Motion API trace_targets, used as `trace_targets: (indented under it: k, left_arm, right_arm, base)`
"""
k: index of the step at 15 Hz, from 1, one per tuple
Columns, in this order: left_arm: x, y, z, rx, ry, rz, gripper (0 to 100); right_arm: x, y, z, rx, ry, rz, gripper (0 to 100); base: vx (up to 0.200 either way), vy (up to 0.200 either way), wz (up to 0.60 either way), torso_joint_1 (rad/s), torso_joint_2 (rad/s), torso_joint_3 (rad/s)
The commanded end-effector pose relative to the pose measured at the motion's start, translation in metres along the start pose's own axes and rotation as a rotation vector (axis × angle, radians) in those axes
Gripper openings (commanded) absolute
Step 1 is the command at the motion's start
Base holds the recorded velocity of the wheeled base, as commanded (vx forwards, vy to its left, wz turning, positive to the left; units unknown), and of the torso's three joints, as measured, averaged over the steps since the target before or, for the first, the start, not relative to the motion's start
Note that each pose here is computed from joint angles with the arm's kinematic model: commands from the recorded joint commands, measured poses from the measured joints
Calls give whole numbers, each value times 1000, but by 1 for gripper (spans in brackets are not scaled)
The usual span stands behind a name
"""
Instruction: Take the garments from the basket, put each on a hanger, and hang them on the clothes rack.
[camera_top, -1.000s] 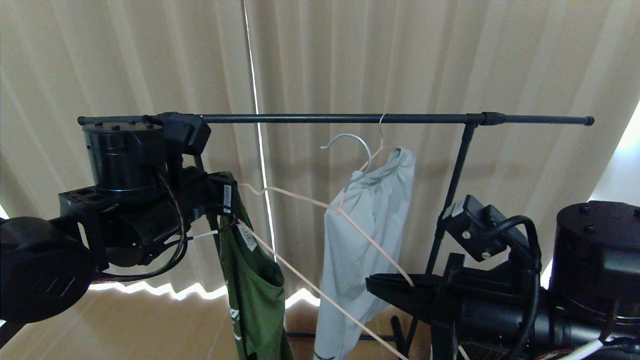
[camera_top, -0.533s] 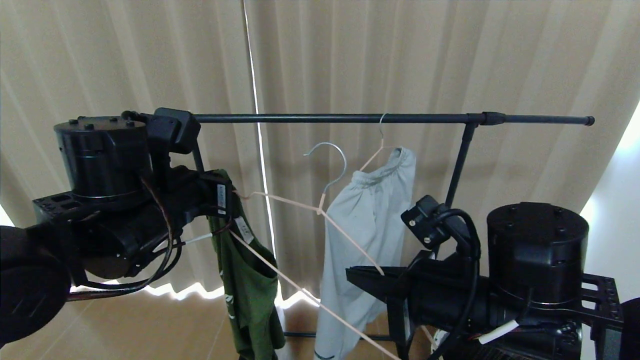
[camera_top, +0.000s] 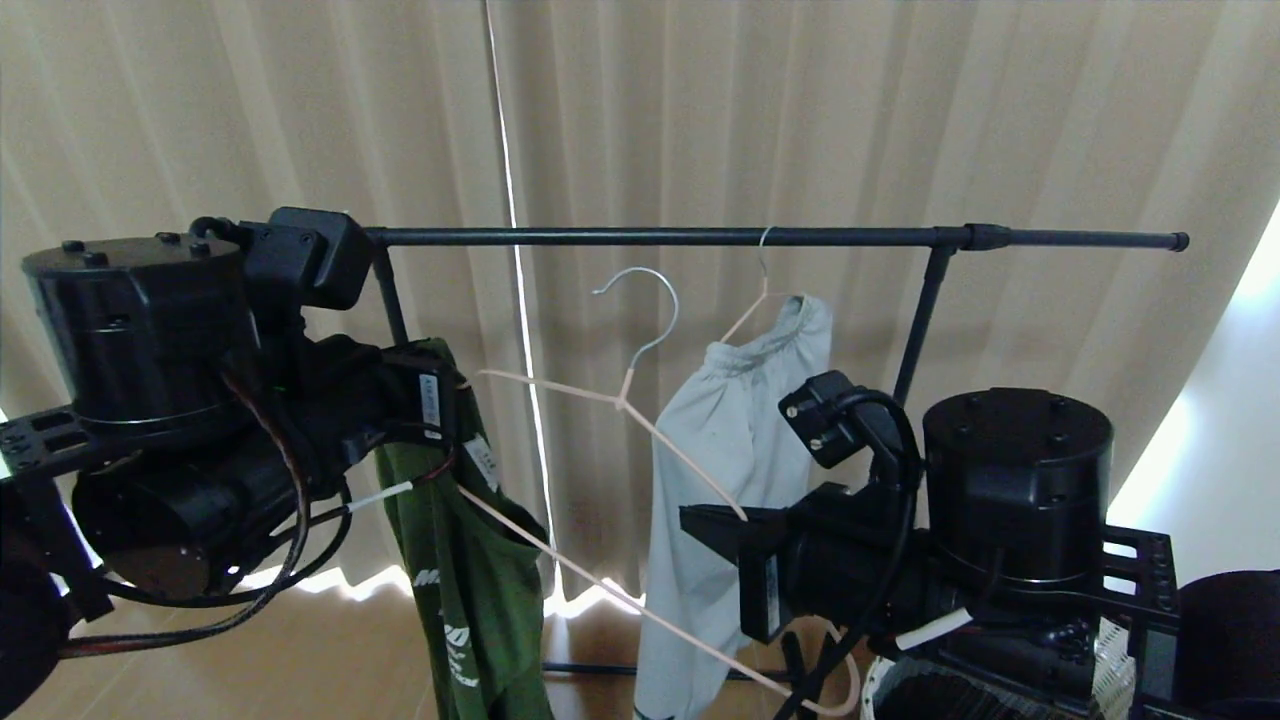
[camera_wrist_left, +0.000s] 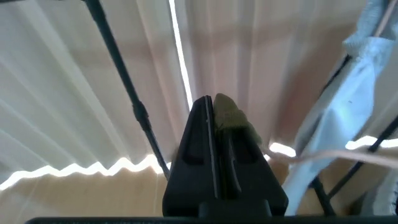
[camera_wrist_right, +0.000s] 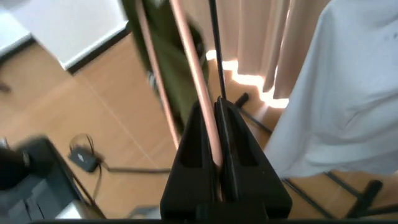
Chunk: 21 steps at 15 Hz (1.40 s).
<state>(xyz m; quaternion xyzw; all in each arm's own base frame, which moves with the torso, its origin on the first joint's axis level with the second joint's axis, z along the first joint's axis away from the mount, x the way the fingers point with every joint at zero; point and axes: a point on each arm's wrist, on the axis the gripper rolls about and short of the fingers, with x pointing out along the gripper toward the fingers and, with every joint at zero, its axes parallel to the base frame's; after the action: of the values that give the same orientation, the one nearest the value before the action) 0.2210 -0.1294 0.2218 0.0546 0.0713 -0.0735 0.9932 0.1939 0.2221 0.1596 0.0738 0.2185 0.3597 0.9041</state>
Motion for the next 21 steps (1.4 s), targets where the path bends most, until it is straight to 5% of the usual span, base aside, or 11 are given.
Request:
trace_targets:
  k: [1, 3, 9, 20, 21]
  left_arm:
    - [-14, -15, 5, -11, -27, -80, 0]
    - [-20, -28, 8, -5, -42, -171, 0]
    - [-22, -33, 11, -14, -87, -404, 0]
    - [-31, -29, -9, 14, -38, -447, 0]
    - [-31, -29, -11, 18, -32, -447, 100]
  right_arm:
    - [8, 1, 3, 1, -6, 1, 0]
    - [19, 3, 6, 1, -7, 1, 0]
    - [34, 6, 13, 2, -26, 8, 0]
    - [22, -3, 34, -6, -104, -20, 0]
    - [19, -3, 35, -6, -110, -18, 0]
  base:
    - [0, 0, 0, 0, 0, 0]
    - [0, 0, 0, 0, 0, 0]
    - [0, 0, 0, 0, 0, 0]
    - [0, 0, 0, 0, 0, 0]
    - [0, 0, 0, 0, 0, 0]
